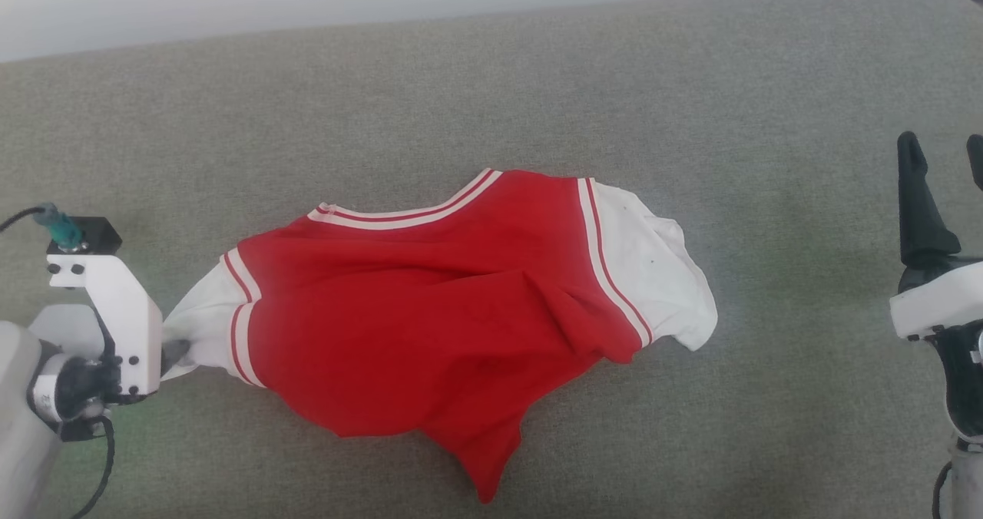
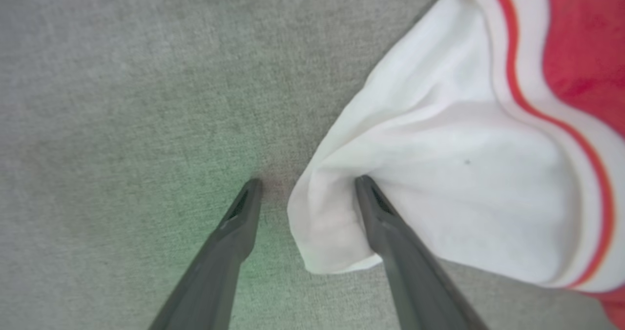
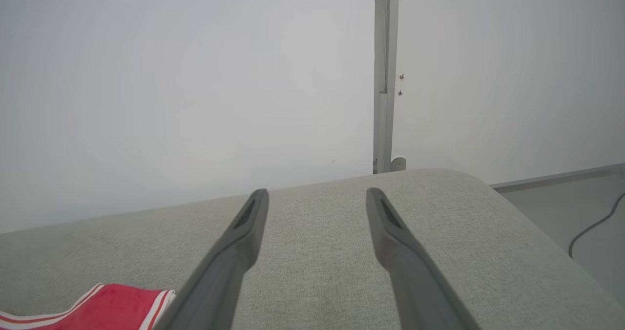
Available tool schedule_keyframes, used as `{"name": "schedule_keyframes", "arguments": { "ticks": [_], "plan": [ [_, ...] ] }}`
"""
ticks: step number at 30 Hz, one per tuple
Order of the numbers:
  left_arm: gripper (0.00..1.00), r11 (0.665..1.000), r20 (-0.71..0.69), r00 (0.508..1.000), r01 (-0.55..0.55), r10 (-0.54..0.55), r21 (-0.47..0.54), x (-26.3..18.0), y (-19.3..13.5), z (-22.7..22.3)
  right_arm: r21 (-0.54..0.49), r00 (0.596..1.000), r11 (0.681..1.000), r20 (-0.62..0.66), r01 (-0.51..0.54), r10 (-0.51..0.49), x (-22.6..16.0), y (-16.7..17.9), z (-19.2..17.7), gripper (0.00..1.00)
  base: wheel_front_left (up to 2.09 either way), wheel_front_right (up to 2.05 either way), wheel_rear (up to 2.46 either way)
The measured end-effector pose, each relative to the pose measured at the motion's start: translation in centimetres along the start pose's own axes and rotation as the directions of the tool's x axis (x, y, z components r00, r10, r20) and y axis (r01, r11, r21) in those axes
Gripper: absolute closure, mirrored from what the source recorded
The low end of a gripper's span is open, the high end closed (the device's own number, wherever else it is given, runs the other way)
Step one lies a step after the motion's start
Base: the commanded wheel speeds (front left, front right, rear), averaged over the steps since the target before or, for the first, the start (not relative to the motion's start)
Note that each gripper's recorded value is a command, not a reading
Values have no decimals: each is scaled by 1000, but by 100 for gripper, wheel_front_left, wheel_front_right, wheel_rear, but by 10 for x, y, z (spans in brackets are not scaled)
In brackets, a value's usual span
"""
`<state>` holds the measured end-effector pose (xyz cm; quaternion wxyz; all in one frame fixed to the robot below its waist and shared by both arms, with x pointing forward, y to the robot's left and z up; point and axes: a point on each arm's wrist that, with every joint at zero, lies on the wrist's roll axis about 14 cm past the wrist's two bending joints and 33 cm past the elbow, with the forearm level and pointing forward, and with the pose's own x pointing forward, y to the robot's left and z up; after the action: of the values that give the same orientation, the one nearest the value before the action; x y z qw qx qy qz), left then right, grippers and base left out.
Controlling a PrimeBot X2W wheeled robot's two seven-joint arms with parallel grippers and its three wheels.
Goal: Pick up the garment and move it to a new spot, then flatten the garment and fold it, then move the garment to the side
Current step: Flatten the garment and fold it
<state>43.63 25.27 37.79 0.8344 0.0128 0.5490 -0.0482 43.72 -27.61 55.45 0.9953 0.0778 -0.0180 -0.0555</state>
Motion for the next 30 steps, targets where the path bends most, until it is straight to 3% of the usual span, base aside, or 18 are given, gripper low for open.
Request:
{"name": "schedule_keyframes", "arguments": {
  "ticks": [1, 3, 4, 13, 24, 30],
  "plan": [
    [22, 1000, -15, 1000, 6, -6, -8, 1, -1, -2, -1, 1000, 1000, -10, 0, 0, 0, -1, -2, 0, 0, 0, 0],
    [92, 1000, -29, 999, 12, -13, -28, 1, -1, -3, -1, 1000, 1000, -31, -4, 4, 0, -1, -5, 0, 0, 0, 0],
    [100, 999, -34, 999, 15, -16, -29, 2, -1, -3, 4, 999, 1000, -50, -9, 9, 0, 0, -8, 0, 0, 0, 0],
    [100, 999, -22, 999, 37, -37, -31, 1, -8, -7, 17, 944, 993, -310, -114, 114, -8, 26, -58, 0, 0, 0, 0],
    [100, 999, -7, 999, 34, -34, -11, -2, -7, -5, 26, 918, 989, -371, -144, 144, -3, 34, -70, 0, 0, 0, 0],
    [100, 999, 3, 999, 37, -37, -12, -2, -8, -4, 54, 832, 979, -519, -195, 195, -14, 49, -103, 0, 0, 0, 0]
  ]
}}
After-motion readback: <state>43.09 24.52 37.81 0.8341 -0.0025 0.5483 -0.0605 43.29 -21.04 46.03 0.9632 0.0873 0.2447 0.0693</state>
